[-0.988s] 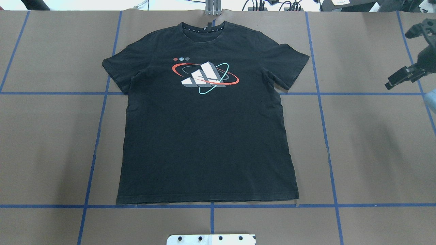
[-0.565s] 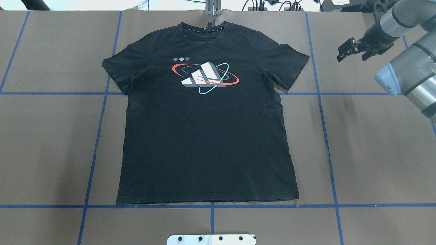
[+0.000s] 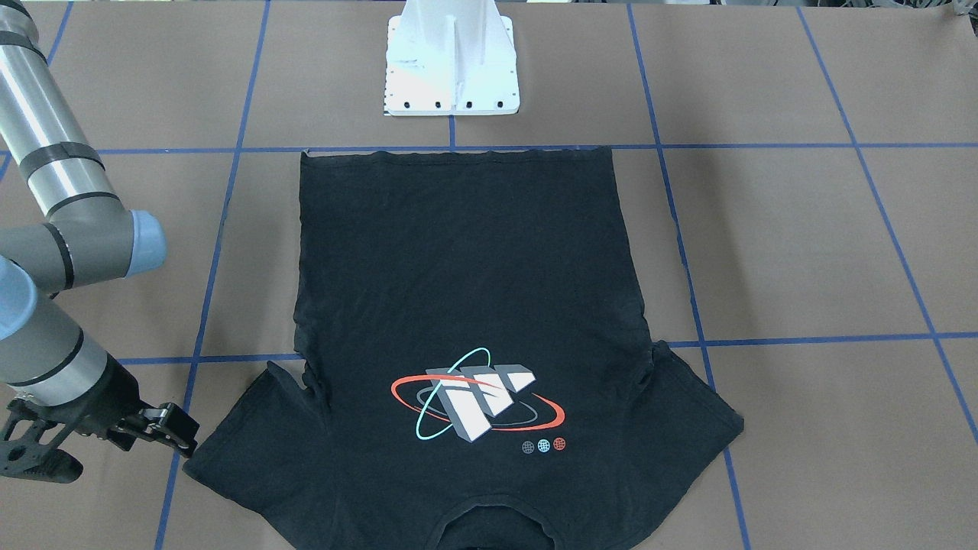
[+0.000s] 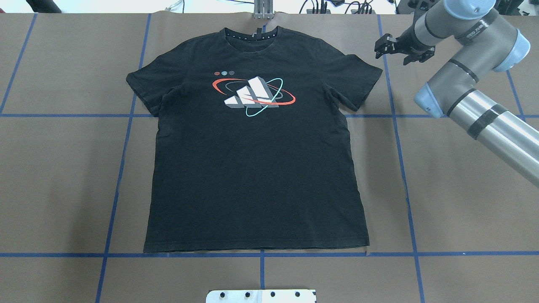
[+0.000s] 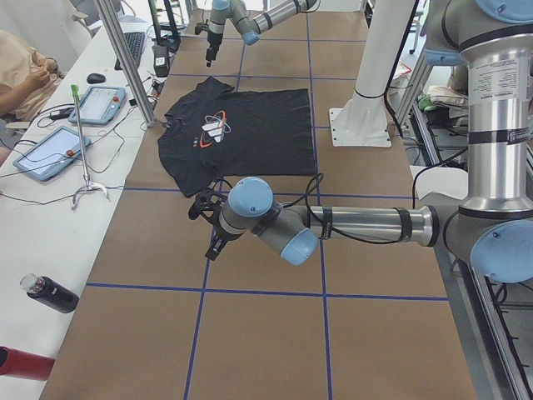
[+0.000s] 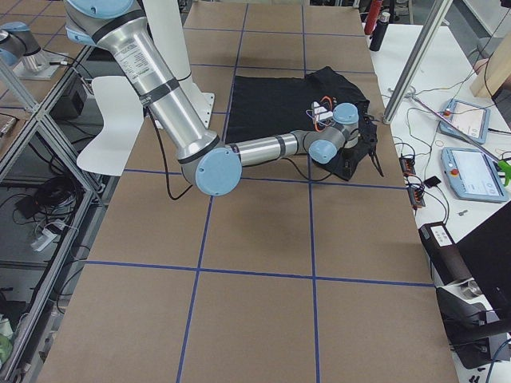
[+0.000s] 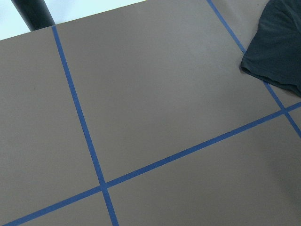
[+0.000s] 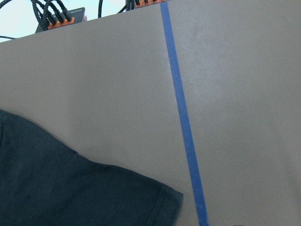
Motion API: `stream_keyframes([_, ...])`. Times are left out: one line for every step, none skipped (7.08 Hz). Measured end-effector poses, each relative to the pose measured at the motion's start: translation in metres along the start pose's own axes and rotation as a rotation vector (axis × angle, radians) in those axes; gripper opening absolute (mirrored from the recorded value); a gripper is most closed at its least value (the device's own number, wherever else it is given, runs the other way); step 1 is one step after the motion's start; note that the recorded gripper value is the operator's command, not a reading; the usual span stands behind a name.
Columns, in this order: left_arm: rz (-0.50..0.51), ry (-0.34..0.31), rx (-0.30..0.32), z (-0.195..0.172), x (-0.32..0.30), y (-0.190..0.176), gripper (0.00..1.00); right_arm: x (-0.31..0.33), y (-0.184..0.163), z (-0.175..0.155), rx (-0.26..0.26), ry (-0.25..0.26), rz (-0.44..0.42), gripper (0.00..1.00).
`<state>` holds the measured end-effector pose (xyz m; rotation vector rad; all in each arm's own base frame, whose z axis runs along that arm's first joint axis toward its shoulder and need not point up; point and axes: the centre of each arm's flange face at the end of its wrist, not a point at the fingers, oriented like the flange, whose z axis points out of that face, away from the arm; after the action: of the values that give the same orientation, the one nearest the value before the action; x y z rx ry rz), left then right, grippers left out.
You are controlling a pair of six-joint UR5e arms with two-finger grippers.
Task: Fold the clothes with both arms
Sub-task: 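Move the right gripper toward the black t-shirt's sleeve nearest it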
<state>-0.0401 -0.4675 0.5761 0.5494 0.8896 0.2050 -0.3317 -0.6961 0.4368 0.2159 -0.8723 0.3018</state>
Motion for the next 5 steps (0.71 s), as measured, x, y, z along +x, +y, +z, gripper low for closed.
stream_keyframes([0.002, 0.000, 0.002, 0.000, 0.000, 0.000, 1.00, -0.002, 0.004, 0.015, 0.011, 0.025, 0.006, 0.78])
stream_keyframes([0.002, 0.000, 0.002, 0.000, 0.000, 0.001, 1.00, -0.002, 0.006, 0.027, 0.029, 0.053, 0.006, 0.78])
stream_keyframes([0.002, 0.000, 0.002, 0.000, 0.000, 0.001, 1.00, 0.000, 0.007, 0.034, 0.037, 0.072, 0.007, 0.77])
stream_keyframes([0.002, 0.000, 0.002, 0.000, 0.000, 0.002, 1.00, -0.001, 0.009, 0.039, 0.040, 0.083, 0.006, 0.75])
stream_keyframes([0.000, 0.000, 0.001, 0.001, -0.001, 0.002, 1.00, -0.005, 0.010, 0.046, 0.045, 0.096, 0.001, 0.71])
